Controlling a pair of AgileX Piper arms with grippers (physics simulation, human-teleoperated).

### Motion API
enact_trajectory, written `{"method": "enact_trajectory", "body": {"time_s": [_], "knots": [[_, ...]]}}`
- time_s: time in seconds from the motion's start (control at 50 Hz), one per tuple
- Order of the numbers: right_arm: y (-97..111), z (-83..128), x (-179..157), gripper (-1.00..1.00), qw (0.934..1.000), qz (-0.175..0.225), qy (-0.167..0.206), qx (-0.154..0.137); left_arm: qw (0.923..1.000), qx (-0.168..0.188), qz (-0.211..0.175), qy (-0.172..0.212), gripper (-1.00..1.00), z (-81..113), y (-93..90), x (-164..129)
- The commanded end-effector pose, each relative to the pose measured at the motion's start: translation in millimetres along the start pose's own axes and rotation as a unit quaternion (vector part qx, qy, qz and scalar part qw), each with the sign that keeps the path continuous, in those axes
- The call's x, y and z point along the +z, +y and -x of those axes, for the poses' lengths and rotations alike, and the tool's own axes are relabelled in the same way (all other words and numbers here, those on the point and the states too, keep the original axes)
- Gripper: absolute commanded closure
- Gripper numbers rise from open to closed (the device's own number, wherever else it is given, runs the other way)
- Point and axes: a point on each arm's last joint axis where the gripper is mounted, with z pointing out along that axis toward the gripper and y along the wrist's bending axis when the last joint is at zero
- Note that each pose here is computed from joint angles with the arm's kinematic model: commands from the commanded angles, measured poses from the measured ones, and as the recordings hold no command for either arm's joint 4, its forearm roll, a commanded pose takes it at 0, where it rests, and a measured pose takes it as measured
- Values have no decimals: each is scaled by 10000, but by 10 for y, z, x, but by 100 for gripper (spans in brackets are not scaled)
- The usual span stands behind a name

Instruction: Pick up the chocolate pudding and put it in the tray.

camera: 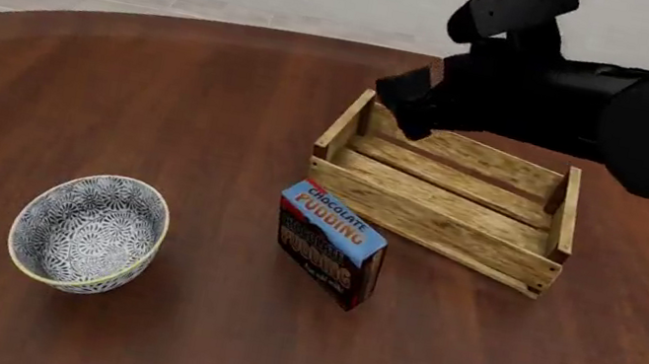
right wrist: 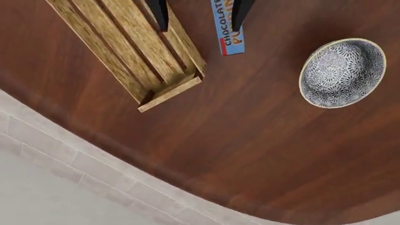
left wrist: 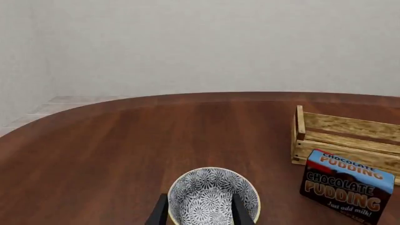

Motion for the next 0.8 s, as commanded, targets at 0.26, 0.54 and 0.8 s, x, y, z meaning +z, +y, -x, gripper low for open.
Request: {"method": "enact_trajectory", "body": {"time_s": [0.26,0.54,0.8], "knots": [[269,-49,208,-100,9983,412,318,-258,10000,0,0,0,-100,0,0,0],[364,-143,292,-100,9965,548,553,-309,10000,0,0,0,-100,0,0,0],[334,-227,349,-100,9953,521,719,-394,10000,0,0,0,-100,0,0,0]]}}
